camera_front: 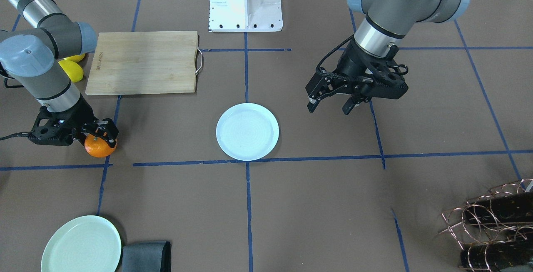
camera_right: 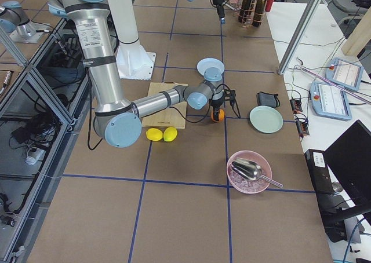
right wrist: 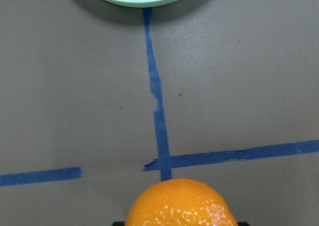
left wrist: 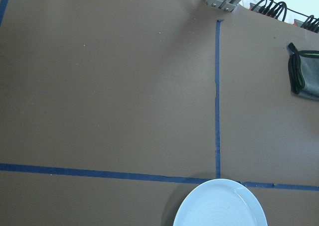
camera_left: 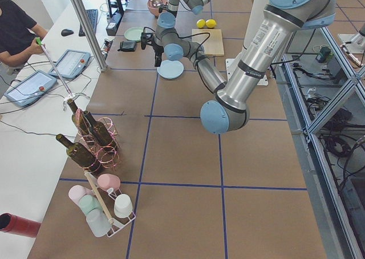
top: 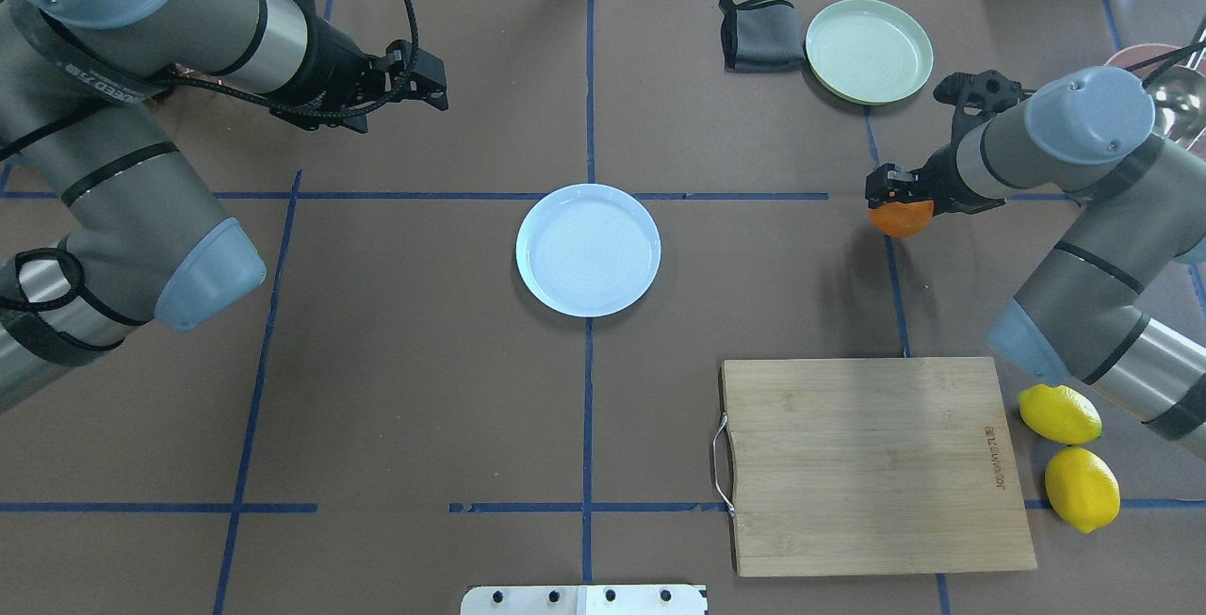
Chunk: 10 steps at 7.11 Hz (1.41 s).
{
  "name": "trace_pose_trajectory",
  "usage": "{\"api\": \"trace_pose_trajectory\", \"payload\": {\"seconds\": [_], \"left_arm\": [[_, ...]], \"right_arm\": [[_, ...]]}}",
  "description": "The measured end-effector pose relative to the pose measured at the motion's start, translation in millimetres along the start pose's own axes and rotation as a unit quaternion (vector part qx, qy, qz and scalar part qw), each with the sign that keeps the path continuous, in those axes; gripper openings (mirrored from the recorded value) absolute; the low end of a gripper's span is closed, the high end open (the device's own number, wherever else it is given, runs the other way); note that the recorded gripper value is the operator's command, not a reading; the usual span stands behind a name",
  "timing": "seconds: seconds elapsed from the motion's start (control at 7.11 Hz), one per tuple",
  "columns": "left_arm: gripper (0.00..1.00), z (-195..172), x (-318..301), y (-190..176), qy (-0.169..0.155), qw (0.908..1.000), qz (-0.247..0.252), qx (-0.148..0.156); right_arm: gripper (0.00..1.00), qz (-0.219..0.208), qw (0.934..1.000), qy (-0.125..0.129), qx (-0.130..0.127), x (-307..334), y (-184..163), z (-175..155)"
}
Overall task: Pick orange to plate
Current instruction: 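Carry the mandarin with the right gripper over the light blue plate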
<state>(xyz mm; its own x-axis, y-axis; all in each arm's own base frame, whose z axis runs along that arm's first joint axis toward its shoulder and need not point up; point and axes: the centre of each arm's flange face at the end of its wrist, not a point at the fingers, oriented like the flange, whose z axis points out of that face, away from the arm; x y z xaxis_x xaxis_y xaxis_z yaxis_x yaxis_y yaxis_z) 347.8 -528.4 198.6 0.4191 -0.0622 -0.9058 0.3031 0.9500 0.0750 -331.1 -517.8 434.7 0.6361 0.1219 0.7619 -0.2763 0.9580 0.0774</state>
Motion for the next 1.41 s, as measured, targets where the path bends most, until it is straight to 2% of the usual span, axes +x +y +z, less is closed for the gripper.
{"api": "trace_pose_trajectory", "payload": {"seconds": [0.28,0.56,0.99,1.41], "left_arm": [[1.0,-0.2,-2.0,0.8,-0.001,1.0,0.0,0.0],[1.0,-3.4,-6.2,-3.1,-0.002,1.0,-0.003,0.003],[1.0,-14.4,-37.9,-21.0,-0.019,0.9995,0.019,0.016],[1.0,-26.2,-76.9,-33.4,-0.041,0.9981,0.038,0.027]], "right_arm": [[0.0,0.004,0.9987,-0.043,0.027,-69.6,-12.3,-35.6],[0.0,0.026,0.9985,-0.035,0.032,-159.2,-19.6,-41.9],[0.0,0.056,0.998,-0.022,0.02,-256.1,-21.2,-12.2],[0.0,0.061,0.998,-0.018,0.007,-328.3,-8.4,9.4]]}}
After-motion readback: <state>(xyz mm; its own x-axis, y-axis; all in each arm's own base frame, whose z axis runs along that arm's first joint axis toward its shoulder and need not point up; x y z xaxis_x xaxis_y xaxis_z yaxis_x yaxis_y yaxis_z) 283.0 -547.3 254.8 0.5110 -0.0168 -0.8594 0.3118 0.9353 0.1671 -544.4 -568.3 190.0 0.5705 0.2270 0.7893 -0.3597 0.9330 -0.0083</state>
